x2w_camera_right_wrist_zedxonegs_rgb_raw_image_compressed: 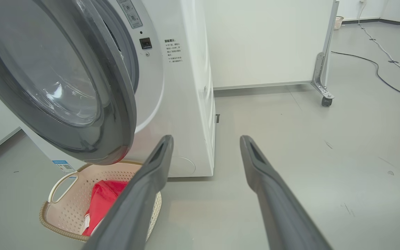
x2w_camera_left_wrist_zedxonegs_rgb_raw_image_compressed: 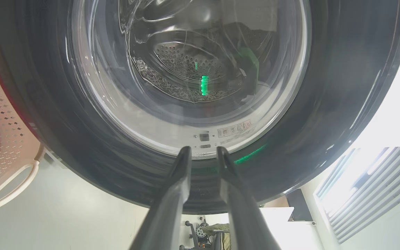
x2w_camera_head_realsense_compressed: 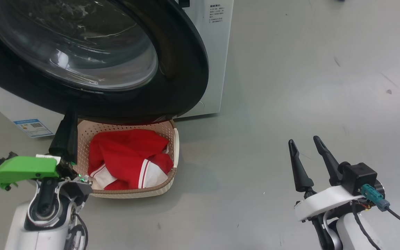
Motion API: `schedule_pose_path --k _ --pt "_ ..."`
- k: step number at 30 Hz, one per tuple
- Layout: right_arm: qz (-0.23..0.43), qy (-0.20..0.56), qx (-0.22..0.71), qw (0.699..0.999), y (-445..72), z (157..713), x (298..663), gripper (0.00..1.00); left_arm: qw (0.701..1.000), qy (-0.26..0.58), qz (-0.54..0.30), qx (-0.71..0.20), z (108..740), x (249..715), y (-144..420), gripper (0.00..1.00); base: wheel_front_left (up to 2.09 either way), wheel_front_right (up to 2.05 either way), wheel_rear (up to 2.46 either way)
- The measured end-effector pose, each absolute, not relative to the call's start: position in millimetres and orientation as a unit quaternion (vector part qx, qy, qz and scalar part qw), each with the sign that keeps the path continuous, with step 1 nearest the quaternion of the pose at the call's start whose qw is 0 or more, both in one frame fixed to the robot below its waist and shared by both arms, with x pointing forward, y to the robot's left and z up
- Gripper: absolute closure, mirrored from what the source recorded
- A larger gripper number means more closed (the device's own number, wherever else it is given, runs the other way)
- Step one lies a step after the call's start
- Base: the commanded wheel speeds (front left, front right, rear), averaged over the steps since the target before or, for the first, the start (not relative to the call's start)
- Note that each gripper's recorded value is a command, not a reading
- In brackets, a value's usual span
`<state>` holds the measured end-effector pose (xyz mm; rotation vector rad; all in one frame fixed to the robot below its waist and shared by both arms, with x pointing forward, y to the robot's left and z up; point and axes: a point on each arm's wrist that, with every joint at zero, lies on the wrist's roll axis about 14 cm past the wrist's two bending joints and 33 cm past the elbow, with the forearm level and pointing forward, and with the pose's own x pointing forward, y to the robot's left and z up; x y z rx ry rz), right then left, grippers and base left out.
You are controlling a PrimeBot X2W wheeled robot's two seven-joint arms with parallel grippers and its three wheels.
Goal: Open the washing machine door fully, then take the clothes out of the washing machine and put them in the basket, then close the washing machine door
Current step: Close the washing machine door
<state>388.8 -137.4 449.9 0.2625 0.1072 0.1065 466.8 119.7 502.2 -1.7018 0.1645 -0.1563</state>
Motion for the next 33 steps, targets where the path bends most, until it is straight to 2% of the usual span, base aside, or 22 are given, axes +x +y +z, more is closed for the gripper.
schedule_pose_path --k 1,2,3,10,13,15,18,24,28,29,33 --pt "0.056 0.053 0.130 0.988 -135.5 450.1 387.8 0.00 0.654 0.069 -0.065 -0.751 501.9 461.8 123.6 0.53 0.00 0.00 0.00" --pt "0.059 0.055 0.129 0.988 -133.5 449.6 386.1 0.00 0.654 0.066 -0.062 -0.751 501.7 456.5 127.2 0.11 0.00 0.00 0.00" --pt "0.062 0.056 0.128 0.988 -131.5 449.3 384.5 0.00 0.653 0.062 -0.057 -0.752 501.9 451.5 131.1 0.00 0.00 0.00 0.00" --pt "0.079 0.049 0.129 0.987 -120.6 456.0 380.1 0.00 0.671 0.025 -0.012 -0.741 497.5 418.1 164.9 0.00 0.00 0.00 0.00" --pt "0.082 0.048 0.127 0.987 -119.3 456.5 377.1 0.00 0.723 0.021 0.007 -0.691 491.6 405.2 175.1 0.00 0.00 0.00 0.00" --pt "0.084 0.049 0.125 0.987 -118.0 456.6 375.3 0.00 0.747 0.005 0.017 -0.665 494.6 399.8 185.5 0.00 0.00 0.00 0.00" --pt "0.087 0.046 0.125 0.987 -116.6 458.8 374.1 0.00 0.808 -0.006 0.015 -0.589 500.6 393.7 195.5 0.00 0.00 0.00 0.00" --pt "0.090 0.039 0.121 0.988 -115.7 463.4 371.3 0.00 0.890 -0.049 0.009 -0.452 517.2 385.1 208.2 0.00 0.00 0.00 0.00" --pt "0.086 0.029 0.120 0.989 -119.1 469.6 372.3 0.00 0.937 -0.068 -0.012 -0.341 528.9 383.4 209.0 0.00 0.00 0.00 0.00" --pt "0.086 0.029 0.120 0.989 -119.1 469.6 372.3 0.00 0.937 -0.068 -0.012 -0.341 528.9 383.4 209.0 0.00 0.00 0.00 0.00" --pt "0.078 0.021 0.116 0.990 -123.5 474.2 372.8 0.00 0.966 -0.056 -0.026 -0.249 529.5 382.3 200.9 0.00 0.00 0.00 0.00"
